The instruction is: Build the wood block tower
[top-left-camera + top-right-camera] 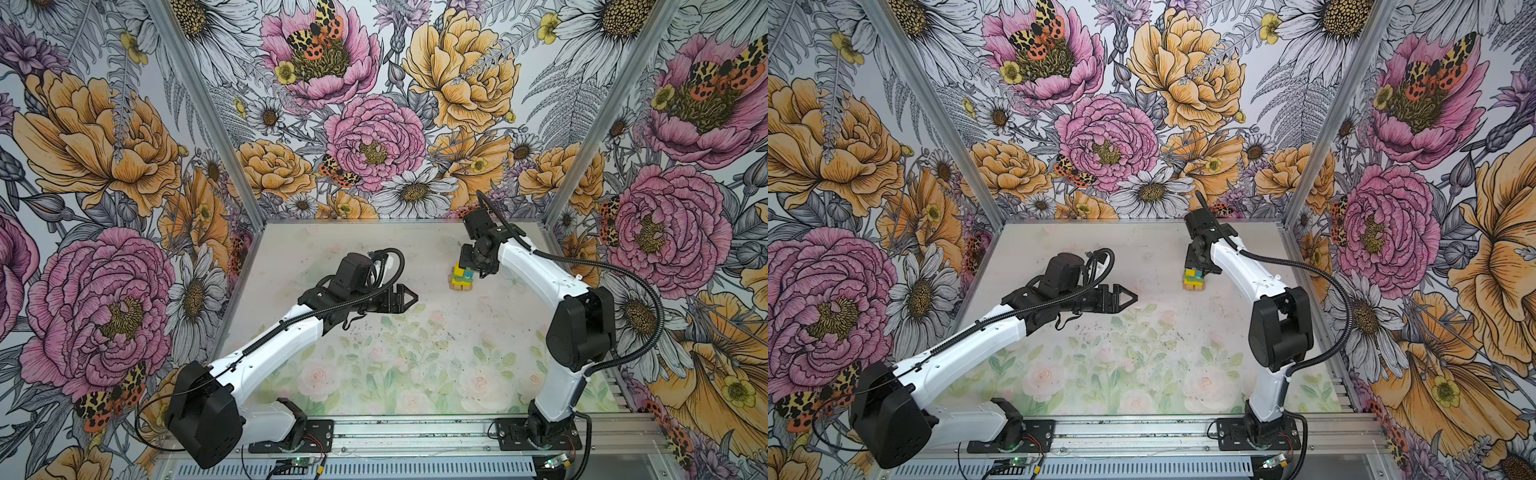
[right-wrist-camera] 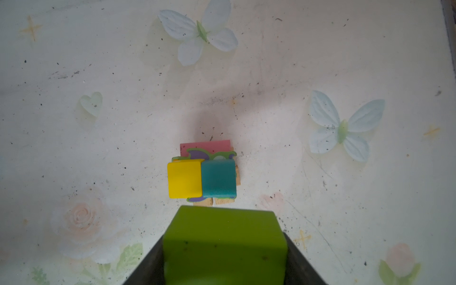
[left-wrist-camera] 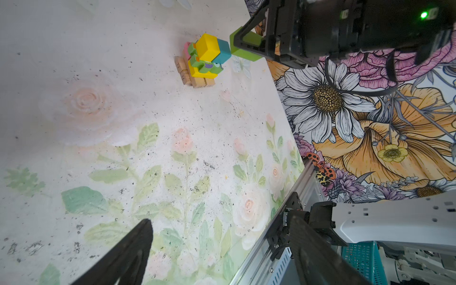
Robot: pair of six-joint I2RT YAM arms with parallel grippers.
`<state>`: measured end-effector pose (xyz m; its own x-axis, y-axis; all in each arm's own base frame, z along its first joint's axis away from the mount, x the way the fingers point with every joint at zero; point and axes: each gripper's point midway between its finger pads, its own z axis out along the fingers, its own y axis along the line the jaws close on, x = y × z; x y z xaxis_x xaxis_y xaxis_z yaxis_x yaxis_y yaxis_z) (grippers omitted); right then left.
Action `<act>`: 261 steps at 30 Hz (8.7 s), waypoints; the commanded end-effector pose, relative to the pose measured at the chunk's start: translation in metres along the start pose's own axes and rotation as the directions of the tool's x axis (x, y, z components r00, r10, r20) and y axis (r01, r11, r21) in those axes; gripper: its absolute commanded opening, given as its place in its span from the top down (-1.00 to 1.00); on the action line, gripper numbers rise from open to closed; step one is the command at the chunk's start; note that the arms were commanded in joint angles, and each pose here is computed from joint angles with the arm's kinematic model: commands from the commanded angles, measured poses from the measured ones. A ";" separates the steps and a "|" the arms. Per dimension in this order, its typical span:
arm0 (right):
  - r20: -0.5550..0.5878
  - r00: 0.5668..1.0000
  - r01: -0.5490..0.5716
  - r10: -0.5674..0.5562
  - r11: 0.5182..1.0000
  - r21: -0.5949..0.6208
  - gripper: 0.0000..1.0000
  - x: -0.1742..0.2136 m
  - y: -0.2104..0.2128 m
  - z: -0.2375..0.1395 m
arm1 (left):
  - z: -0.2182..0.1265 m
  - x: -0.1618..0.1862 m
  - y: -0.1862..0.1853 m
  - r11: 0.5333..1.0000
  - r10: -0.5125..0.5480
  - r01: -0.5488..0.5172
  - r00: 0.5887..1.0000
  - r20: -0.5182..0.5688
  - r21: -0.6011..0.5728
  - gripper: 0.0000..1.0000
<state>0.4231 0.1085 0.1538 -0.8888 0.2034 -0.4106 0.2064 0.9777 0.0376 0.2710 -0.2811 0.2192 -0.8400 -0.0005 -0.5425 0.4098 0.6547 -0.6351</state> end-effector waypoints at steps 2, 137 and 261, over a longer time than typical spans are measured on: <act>0.021 1.000 0.013 -0.013 1.000 -0.022 -0.07 -0.016 0.007 -0.002 | 0.000 -0.010 -0.011 0.998 0.051 -0.052 0.999 0.015 0.042 -0.76; 0.311 0.949 -0.046 0.052 0.999 -0.027 -0.86 0.026 -0.080 -0.124 | -0.177 0.028 0.144 0.752 0.140 0.328 0.769 0.624 -0.572 -0.98; 0.777 0.627 -0.014 -0.057 0.996 0.085 -1.00 0.009 -0.154 0.033 | -0.134 -0.064 0.311 0.623 0.509 0.135 0.678 0.530 -0.770 -0.98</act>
<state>0.3885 -0.0432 0.1023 -0.2859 0.0410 -0.9574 0.2520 0.9671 -0.0338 0.4018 0.0239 0.1192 -0.1997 -0.0828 -0.9764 -0.1242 0.9905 -0.0586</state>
